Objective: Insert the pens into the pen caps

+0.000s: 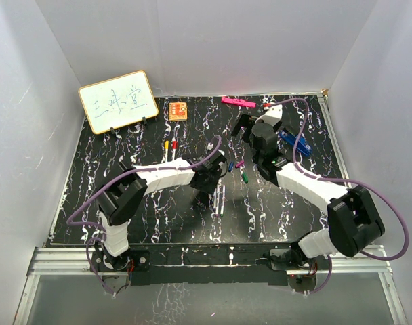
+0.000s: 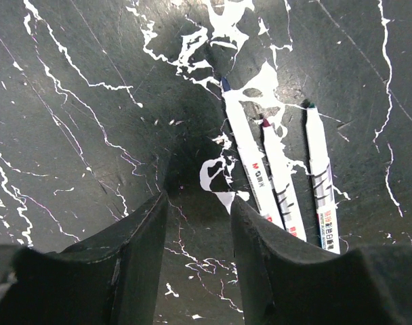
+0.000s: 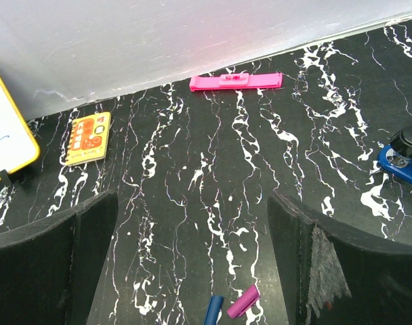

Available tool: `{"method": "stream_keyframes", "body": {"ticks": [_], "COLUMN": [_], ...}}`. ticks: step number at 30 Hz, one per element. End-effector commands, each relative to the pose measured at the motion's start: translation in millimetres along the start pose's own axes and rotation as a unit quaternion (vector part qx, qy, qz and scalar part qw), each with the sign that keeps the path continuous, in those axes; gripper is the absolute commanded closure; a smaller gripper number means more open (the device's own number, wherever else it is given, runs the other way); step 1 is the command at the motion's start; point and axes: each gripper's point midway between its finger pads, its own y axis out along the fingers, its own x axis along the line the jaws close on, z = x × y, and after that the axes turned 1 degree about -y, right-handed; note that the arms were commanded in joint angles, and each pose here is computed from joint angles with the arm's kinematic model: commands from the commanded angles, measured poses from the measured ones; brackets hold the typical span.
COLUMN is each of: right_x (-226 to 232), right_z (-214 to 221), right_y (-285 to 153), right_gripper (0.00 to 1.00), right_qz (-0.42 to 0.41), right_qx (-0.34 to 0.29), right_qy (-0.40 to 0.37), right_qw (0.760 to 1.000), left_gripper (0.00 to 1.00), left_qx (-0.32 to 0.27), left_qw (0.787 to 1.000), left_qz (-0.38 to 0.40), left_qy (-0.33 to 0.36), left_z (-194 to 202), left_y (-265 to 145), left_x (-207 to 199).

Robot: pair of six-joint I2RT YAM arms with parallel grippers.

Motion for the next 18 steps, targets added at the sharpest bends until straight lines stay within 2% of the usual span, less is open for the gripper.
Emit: {"method": "stream_keyframes", "body": {"ticks": [1, 7, 18], "right_x": [6, 7, 8], "right_z": [-7, -3, -2], "right_y": [3, 4, 3], "right_gripper": [0.11, 0.12, 0.12], "right_qz": [-0.012, -0.017, -0.02], "right_qx": [-0.011, -0.005, -0.001], "right_qy": [0.015, 0.014, 0.014], "right_qw": [1.0, 1.0, 1.0], "left_gripper": [0.59, 0.58, 0.57], "left_qx": [-0.033, -0.045, -0.032], "left_qw": [0.999, 0.998, 0.999], "left_qz": [0.011, 0.047, 0.035], "left_qy": [-0.002, -0.002, 0.0], "left_z": [-24, -29, -22], "left_y": [-22, -24, -17], "left_x": [-8, -24, -23]}}
